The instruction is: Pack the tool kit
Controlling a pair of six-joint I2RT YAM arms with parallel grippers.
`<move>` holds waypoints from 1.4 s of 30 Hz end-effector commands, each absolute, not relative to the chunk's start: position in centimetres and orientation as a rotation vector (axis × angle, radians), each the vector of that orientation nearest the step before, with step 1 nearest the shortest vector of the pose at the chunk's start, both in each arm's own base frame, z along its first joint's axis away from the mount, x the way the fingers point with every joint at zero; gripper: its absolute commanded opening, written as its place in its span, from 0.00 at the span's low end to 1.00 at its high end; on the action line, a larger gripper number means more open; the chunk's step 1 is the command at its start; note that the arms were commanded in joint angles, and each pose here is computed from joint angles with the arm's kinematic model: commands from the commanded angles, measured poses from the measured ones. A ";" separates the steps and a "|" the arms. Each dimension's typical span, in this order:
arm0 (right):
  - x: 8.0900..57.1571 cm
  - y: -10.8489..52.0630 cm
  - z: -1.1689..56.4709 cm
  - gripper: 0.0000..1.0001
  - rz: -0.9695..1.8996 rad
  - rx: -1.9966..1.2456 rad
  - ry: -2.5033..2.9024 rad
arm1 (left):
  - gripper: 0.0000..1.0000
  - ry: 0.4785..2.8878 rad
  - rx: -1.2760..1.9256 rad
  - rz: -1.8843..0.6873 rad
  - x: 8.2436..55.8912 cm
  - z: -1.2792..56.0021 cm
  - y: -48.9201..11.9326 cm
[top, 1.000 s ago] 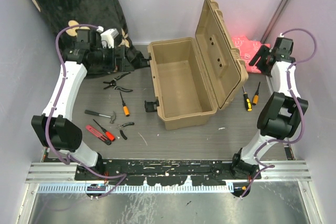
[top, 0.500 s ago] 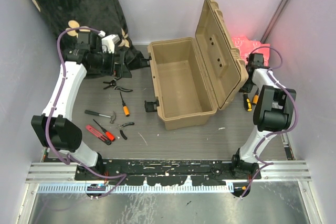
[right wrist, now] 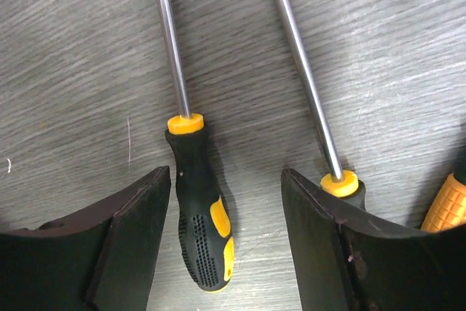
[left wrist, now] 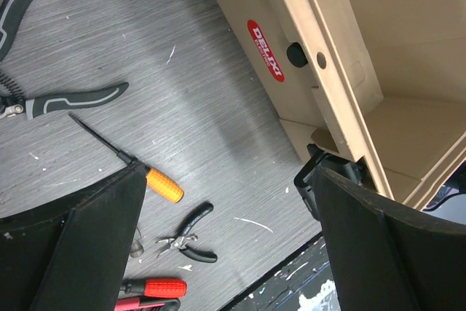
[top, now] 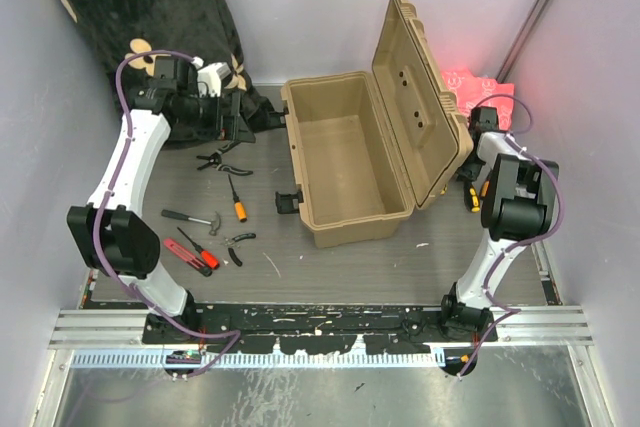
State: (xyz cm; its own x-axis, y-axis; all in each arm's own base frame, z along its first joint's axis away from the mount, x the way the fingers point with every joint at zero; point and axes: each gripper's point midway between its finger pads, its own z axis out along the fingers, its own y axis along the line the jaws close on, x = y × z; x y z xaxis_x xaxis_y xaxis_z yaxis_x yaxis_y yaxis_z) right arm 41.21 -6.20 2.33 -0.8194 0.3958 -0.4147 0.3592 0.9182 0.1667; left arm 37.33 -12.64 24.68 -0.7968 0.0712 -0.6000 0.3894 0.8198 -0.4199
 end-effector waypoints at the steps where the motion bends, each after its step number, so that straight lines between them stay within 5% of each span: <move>1: 41.6 -6.2 0.9 0.67 0.092 0.538 2.646 | 0.98 2.327 0.339 -0.766 38.7 27.3 -13.3; 3: 41.6 -6.1 0.7 0.62 0.094 0.538 2.654 | 0.98 2.333 0.334 -0.776 38.8 27.1 -13.4; 6: 41.9 -6.0 1.5 0.26 0.103 0.529 2.654 | 0.98 2.335 0.321 -0.798 38.9 27.3 -13.6; 10: 42.2 -6.1 3.7 0.02 0.108 0.513 2.619 | 0.98 2.328 0.308 -0.826 39.0 27.5 -13.9; 30: 41.6 -11.4 28.4 0.01 0.024 0.508 2.141 | 0.98 2.223 0.312 -0.976 39.2 29.8 -15.6; 42: 38.3 -7.8 46.8 0.01 0.157 0.354 1.659 | 0.98 2.013 0.431 -1.143 38.5 35.0 -17.7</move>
